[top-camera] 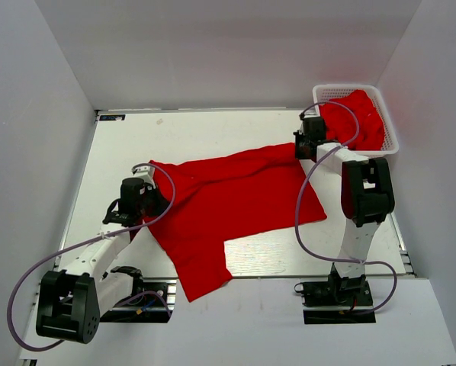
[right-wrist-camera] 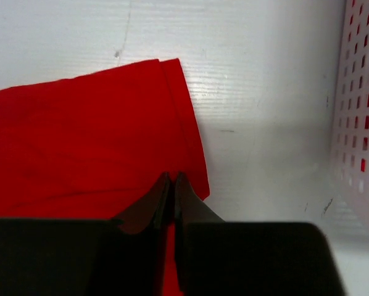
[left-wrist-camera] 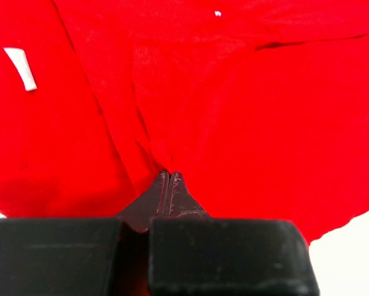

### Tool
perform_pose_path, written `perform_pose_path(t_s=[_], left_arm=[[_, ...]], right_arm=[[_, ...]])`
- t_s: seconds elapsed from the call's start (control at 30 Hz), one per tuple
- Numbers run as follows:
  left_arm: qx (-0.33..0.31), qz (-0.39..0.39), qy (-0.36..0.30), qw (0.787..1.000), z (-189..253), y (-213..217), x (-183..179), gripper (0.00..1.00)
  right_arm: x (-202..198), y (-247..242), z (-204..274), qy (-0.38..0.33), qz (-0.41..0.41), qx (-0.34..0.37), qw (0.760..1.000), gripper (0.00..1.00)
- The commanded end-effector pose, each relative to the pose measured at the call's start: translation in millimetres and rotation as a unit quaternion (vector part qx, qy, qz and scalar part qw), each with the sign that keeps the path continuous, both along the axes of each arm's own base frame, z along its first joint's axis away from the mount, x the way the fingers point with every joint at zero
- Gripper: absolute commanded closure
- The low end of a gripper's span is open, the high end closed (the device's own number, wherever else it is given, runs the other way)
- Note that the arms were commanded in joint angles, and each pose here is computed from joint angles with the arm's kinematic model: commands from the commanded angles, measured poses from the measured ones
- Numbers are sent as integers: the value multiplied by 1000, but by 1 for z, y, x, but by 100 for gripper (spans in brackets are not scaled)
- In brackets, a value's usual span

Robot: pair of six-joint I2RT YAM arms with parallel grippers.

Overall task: Fold and stack the t-shirts
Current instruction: Fold the flattened tshirt in 1/3 of the way

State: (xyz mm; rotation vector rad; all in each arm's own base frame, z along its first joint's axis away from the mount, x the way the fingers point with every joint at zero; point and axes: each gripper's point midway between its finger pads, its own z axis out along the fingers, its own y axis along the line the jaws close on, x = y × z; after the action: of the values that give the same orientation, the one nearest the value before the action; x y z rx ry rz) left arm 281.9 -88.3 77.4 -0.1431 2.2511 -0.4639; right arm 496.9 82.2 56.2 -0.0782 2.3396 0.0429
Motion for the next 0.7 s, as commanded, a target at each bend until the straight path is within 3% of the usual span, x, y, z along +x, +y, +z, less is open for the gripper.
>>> perform_pose_path(t_s=[0.0,0.07,0.1,0.2,0.23,0.4,0.43,0.47,0.53,0.57,0.67], left_arm=[[-16,-10,-14,1000,8,-6,-1,100],[-22,-11,-6,1000,6,-8,-4,100],[-21,-11,3,1000,3,-8,-7,99],[-25,-5,19,999,2,-8,-11,84],[-27,-2,29,999,1,-8,-13,75],[-22,36,39,998,17,2,-17,55],[-23,44,45,998,21,4,-19,47],[-22,47,36,998,28,5,-19,25],[-18,55,22,998,43,8,-15,1],[-16,59,18,998,48,10,-13,0],[-11,64,-8,998,69,12,2,0]], right_arm=[[-2,-6,4,-9,-19,0,1000,90],[-2,-10,7,-12,-26,-6,1000,81],[-4,-11,6,-10,-27,-7,1000,70],[-3,-14,13,-15,-33,-11,999,56],[-2,-13,17,-20,-33,-10,999,49],[-2,-9,42,-38,-22,-2,999,32],[-1,-8,45,-41,-19,0,999,28],[-3,0,48,-40,2,9,999,26],[-4,7,57,-48,18,17,999,15],[-4,12,59,-49,33,26,998,10],[-9,25,68,-49,60,46,996,10]])
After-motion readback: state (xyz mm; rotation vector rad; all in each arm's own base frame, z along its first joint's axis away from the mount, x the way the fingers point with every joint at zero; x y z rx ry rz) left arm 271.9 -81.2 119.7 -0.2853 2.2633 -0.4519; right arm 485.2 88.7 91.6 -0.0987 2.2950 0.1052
